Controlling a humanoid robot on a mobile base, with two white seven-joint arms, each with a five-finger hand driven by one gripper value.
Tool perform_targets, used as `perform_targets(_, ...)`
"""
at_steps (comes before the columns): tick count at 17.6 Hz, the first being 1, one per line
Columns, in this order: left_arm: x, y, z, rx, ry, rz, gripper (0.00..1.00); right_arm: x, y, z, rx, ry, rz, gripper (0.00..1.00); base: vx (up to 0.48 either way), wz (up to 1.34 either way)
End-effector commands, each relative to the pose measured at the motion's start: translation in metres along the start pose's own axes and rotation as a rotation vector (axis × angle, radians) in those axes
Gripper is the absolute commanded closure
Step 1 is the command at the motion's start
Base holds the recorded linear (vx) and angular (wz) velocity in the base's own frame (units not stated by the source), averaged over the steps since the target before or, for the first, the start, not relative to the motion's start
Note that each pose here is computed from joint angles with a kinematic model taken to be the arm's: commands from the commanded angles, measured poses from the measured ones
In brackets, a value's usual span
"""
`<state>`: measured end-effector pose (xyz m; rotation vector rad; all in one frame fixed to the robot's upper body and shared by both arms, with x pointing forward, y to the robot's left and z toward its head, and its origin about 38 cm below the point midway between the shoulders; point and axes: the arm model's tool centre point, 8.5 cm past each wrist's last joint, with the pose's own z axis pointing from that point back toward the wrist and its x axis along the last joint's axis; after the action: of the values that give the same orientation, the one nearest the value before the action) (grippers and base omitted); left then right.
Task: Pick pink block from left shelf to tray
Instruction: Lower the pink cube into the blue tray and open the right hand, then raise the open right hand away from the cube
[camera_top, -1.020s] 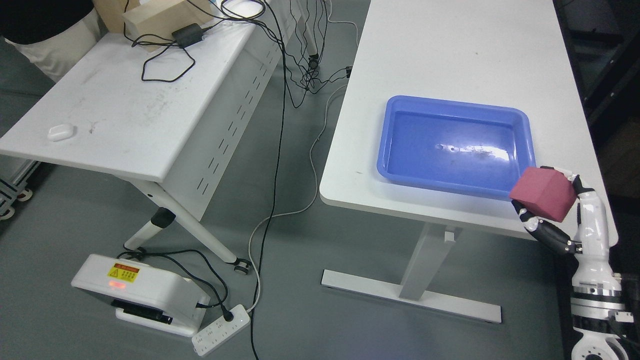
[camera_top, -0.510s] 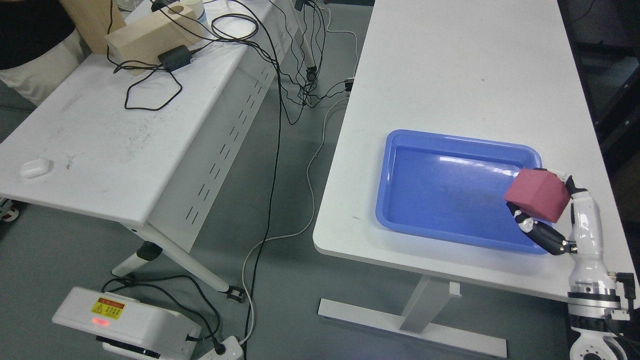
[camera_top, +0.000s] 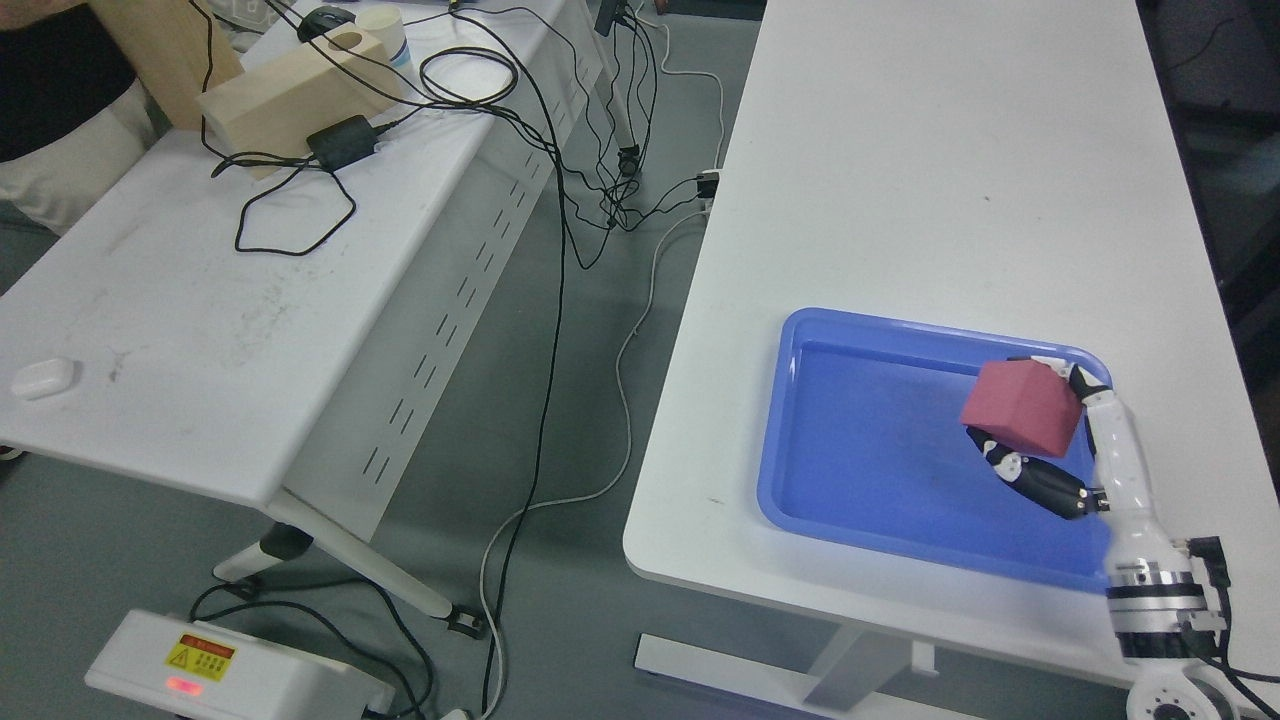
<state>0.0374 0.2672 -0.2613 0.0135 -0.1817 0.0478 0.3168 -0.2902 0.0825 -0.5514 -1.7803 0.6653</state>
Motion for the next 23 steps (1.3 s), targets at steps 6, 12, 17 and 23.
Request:
perform_targets(6, -0.005, 0.011, 0.002, 0.017, 0.008, -0.004, 0.0, 0.0, 0.02, -0.001, 0.028, 0.042, -0.124, 0.37, 0.107, 0.02)
perform_targets(12, -0.005, 0.011, 0.002, 0.017, 0.008, -0.004, 0.0, -0.001, 0.021, 0.002, 0.068, 0.034, -0.268, 0.08, 0.061, 0.0)
perform_targets(17, -0.005, 0.011, 0.002, 0.017, 0.008, -0.004, 0.0, -0.005, 0.015, 0.003, 0.051, 0.045, -0.28, 0.01, 0.016, 0.0)
perform_targets(23, -0.005, 0.011, 0.002, 0.017, 0.008, -0.004, 0.0, -0.015, -0.018, 0.005, -0.15, 0.035, -0.484, 0.01, -0.002, 0.0)
